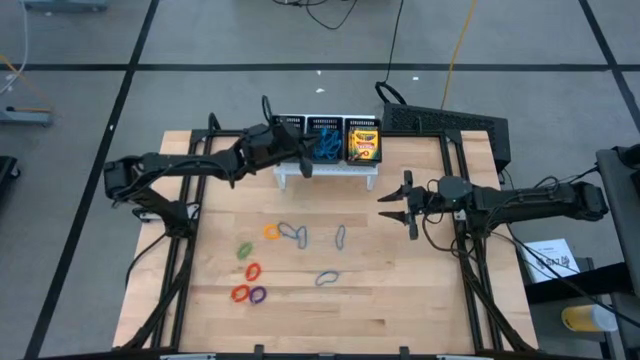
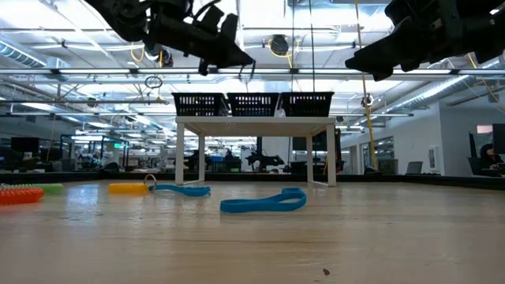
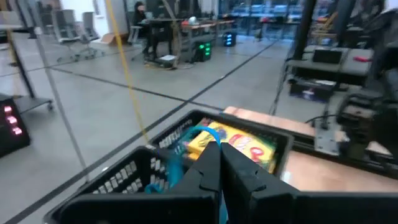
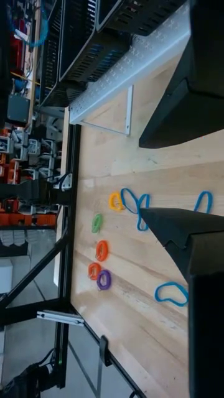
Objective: Pick & Place Office Desk Supplies
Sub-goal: Put the blue rubber band into the middle black bin
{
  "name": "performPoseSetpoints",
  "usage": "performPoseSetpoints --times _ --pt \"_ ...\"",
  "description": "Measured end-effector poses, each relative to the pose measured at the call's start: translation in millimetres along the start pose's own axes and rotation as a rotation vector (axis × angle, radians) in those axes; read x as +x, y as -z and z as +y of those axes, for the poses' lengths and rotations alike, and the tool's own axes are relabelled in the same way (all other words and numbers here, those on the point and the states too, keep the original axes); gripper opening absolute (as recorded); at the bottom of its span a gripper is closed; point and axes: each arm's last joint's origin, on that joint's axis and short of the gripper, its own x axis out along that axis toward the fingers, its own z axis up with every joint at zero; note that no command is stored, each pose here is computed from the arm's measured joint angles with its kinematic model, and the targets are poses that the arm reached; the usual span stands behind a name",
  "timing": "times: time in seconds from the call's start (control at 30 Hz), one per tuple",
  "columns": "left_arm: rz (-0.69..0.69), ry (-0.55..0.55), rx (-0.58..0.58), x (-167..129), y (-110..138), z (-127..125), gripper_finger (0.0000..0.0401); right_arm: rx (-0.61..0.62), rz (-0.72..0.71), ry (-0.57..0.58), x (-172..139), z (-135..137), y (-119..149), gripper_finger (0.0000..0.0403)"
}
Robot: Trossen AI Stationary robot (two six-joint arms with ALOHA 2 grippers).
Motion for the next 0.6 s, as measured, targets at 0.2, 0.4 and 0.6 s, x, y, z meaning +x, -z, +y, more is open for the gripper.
performPoseSetpoints --times 0.2,0.4,0.6 --pt "0.010 -0.018 0.000 1.4 2.5 0.2 0.0004 0.000 0.000 0.000 0.0 0.1 0.0 0.0155" --pt "0.015 -0.019 -0.002 1.8 3.4 0.1 0.0003 0.000 0.000 0.000 0.0 0.1 0.0 0.0155" --pt "0.006 -0.024 -0.010 3.7 4.6 0.2 0.0030 0.000 0.000 0.000 0.0 0.1 0.0 0.0155"
